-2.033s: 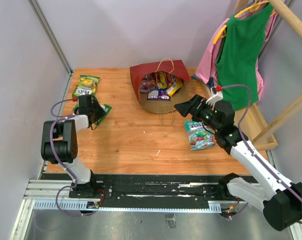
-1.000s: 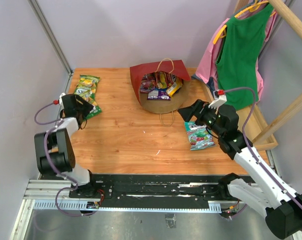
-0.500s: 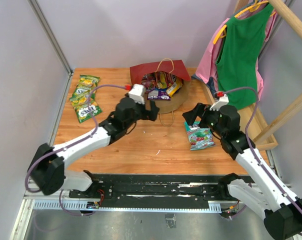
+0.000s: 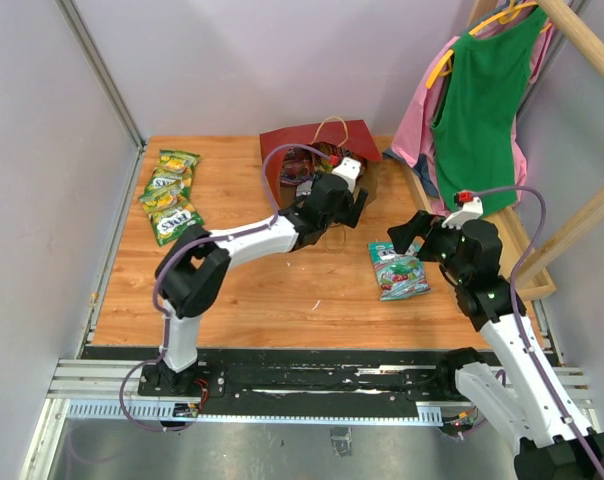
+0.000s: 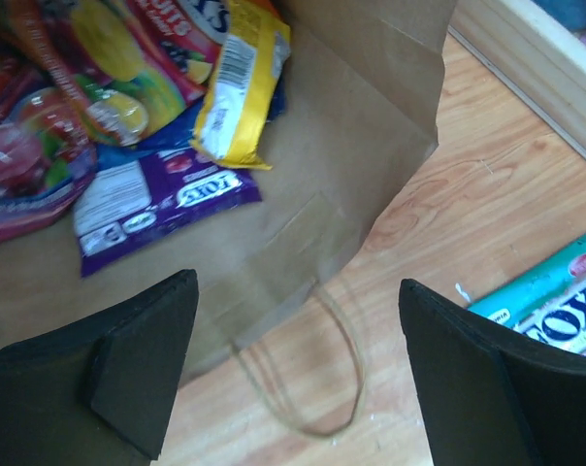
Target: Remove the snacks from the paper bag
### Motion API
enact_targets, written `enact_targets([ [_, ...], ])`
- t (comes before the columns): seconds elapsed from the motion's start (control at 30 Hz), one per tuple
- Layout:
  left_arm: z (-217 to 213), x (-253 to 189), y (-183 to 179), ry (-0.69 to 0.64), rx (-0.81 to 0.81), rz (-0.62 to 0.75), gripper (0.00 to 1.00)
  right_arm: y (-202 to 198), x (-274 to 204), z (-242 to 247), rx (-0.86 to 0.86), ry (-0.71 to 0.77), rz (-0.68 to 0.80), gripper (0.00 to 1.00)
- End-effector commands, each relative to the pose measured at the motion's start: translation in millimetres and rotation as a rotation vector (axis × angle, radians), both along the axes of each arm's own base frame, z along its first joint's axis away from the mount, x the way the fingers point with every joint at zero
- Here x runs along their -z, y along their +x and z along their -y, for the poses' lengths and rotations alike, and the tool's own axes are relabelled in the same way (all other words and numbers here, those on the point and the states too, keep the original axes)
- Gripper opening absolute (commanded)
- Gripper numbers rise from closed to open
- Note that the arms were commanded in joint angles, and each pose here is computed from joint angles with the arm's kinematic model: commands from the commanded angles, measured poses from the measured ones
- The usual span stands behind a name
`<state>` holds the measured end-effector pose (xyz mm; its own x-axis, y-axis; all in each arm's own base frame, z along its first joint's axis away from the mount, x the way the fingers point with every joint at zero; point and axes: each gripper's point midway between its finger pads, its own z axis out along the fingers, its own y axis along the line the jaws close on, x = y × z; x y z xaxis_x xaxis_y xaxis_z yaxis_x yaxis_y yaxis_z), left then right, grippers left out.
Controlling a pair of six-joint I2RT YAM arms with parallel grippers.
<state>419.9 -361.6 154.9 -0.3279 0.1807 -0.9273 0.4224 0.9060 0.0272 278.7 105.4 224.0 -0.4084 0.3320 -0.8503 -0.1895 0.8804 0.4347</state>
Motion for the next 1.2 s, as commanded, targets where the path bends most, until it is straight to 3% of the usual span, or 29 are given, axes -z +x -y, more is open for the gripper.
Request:
enact_targets([
  [0.0,10,35,23,0.016,0.018,-0.091,0.85,-3,3,7,0.006,-0.040,0.008,0.98],
  [0.2,15,65,50,-0.066,0.019,-0.184,0.74,-5,3,8,0.006,-0.046,0.014,0.98],
  [0.37,11,71,72,-0.102,-0.026,-0.191,0.74,-6,6,7,0.001,-0.042,0.012,0.98],
  [0.63,-15,79,109,-0.274,-0.104,-0.261,0.73,-3,3,4,-0.010,-0.021,0.022,0.98],
  [1.03,7,88,137,-0.410,-0.112,-0.261,0.72,14,11,-8,-0.038,-0.001,0.016,0.98],
  [1.17,14,91,139,-0.471,-0.110,-0.272,0.67,16,19,-10,-0.042,0.005,0.003,0.98],
])
